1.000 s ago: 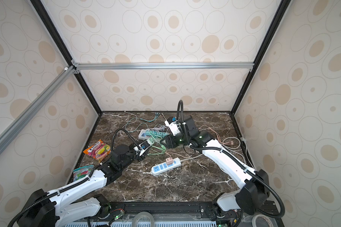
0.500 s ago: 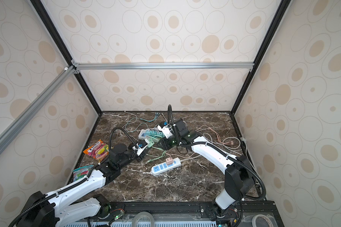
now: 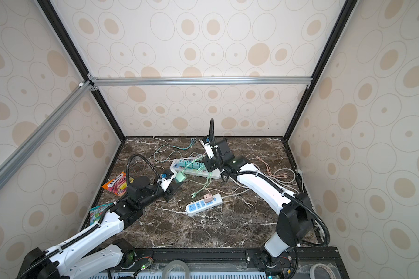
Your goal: Insert the plug
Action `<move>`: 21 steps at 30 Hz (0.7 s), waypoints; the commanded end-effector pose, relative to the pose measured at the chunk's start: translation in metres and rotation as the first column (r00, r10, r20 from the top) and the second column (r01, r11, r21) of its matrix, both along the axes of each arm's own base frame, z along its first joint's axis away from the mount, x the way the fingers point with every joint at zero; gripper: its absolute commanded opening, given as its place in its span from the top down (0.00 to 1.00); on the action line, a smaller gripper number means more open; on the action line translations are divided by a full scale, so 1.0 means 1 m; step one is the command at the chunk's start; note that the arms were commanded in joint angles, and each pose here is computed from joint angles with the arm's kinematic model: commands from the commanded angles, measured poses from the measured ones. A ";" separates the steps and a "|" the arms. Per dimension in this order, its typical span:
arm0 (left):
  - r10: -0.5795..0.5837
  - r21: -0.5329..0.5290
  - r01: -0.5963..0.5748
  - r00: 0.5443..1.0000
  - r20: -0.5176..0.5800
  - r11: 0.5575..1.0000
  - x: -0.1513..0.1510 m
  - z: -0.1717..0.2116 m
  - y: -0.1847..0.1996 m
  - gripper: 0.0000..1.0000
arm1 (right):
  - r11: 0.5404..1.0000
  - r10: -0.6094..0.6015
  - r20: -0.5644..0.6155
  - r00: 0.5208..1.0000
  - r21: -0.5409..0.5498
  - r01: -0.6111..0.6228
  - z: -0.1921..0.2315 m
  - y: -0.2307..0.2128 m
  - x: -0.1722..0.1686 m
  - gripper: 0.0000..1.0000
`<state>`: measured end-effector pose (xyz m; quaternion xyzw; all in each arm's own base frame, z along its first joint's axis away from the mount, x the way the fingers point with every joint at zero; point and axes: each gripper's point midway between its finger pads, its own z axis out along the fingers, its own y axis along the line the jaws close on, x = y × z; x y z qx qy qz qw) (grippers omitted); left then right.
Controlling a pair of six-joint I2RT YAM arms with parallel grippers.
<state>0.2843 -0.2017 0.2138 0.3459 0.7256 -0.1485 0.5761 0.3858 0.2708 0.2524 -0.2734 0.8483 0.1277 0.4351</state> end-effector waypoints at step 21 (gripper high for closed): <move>0.291 0.006 -0.291 0.955 -0.056 0.957 -0.004 0.052 0.086 1.00 | 0.846 0.455 -0.026 0.890 0.324 -0.423 0.017 0.090 -0.041 0.23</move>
